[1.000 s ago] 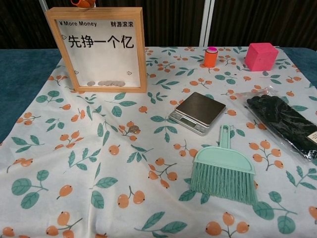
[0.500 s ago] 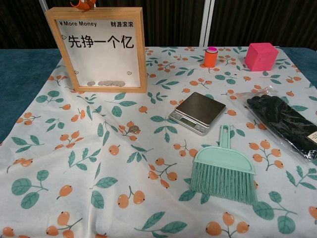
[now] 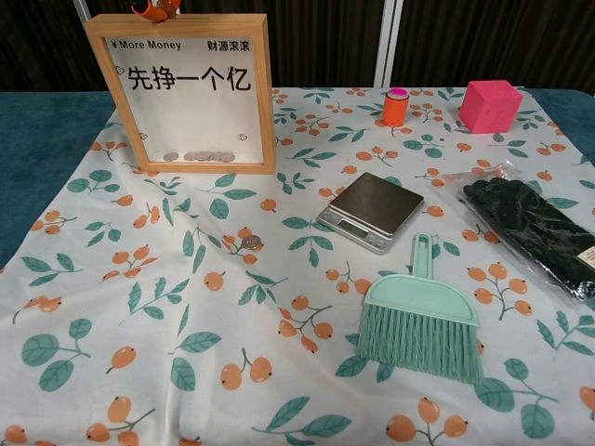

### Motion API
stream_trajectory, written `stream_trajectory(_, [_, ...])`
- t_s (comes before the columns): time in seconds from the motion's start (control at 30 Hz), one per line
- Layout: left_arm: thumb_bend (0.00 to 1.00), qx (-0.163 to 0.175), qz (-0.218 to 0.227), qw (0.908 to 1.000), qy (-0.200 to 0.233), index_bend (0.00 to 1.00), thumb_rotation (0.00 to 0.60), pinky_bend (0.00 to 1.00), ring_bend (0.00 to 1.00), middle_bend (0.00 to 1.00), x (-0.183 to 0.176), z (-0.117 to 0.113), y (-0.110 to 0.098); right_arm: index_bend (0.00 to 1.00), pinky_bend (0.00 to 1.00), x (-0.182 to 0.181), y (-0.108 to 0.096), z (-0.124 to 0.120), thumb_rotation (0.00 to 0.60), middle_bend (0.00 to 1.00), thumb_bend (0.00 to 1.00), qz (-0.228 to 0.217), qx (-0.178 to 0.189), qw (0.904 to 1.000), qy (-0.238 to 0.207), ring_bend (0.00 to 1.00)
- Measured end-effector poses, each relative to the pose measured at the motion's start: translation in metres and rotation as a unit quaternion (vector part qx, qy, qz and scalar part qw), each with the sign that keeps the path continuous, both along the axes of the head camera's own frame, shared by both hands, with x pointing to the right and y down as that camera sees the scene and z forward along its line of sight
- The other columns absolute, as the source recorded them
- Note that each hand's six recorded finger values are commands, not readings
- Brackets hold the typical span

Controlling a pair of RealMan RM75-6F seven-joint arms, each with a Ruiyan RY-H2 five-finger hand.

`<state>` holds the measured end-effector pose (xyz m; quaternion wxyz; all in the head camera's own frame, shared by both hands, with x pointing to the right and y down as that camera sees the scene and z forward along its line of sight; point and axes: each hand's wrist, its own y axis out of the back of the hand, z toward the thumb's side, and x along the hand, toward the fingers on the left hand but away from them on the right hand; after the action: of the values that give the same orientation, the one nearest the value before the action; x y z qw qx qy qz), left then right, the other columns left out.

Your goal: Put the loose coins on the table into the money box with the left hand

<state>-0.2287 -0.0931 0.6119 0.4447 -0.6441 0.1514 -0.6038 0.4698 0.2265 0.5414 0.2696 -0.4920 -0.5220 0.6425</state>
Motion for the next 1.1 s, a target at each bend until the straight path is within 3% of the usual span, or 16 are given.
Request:
stream_trajectory(0.87, [0.22, 0.008, 0.006, 0.9999, 0.005, 0.51, 0.6, 0.0, 0.0, 0.16, 0.006, -0.008, -0.001, 0.12, 0.0, 0.0, 0.0, 0.001, 0.6, 0.03, 0.39, -0.001, -0.002, 1.0, 0.0, 0.05])
stream_trajectory(1.1, [0.26, 0.038, 0.003, 0.9979, 0.053, 0.55, 0.6, 0.0, 0.0, 0.17, 0.013, -0.03, -0.003, 0.12, 0.0, -0.001, -0.002, 0.001, 0.6, 0.03, 0.39, 0.0, -0.001, 1.0, -0.001, 0.05])
